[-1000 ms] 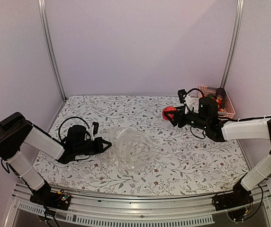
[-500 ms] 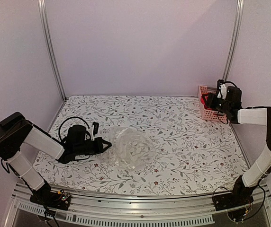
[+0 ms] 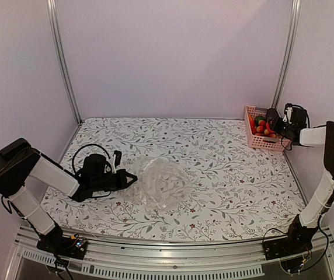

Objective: Open the zip-top bag and remove the fake food

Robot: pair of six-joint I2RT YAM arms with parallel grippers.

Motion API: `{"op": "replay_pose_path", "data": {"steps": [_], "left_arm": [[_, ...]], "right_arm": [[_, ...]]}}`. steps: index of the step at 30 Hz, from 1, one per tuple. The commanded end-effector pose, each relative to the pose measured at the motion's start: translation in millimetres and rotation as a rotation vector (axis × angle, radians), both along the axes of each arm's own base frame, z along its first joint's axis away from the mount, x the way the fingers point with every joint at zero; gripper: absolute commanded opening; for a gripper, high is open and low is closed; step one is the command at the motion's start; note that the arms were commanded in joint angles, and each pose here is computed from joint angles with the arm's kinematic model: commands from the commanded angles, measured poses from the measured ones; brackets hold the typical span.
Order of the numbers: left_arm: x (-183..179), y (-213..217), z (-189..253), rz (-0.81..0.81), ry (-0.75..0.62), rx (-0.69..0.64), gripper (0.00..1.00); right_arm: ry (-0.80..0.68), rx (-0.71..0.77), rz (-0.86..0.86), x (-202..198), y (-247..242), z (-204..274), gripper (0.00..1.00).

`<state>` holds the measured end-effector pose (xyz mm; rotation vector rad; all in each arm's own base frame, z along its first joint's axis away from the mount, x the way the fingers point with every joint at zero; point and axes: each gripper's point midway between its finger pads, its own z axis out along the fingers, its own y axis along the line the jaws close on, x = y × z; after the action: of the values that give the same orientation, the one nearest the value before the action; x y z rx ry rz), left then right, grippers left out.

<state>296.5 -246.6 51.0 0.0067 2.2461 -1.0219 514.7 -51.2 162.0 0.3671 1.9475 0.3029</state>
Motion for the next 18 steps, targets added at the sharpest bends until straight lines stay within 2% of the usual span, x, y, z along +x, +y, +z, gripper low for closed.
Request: {"op": "replay_pose_path", "data": {"steps": [1,10,18], "left_arm": [[1.9,5.3,-2.0,0.004,-0.003,0.014,0.00],[2.0,4.6,-2.7,0.001,0.003,0.010,0.00],[2.7,4.3,-3.0,0.001,0.006,0.010,0.00]], "right_arm": [[0.052,0.003,-0.096,2.0,-33.3,-13.8,0.57],[0.086,-0.058,-0.200,14.0,-68.5,-23.4,0.60],[0.127,-0.079,-0.209,20.0,-73.4,-34.6,0.74]]}}
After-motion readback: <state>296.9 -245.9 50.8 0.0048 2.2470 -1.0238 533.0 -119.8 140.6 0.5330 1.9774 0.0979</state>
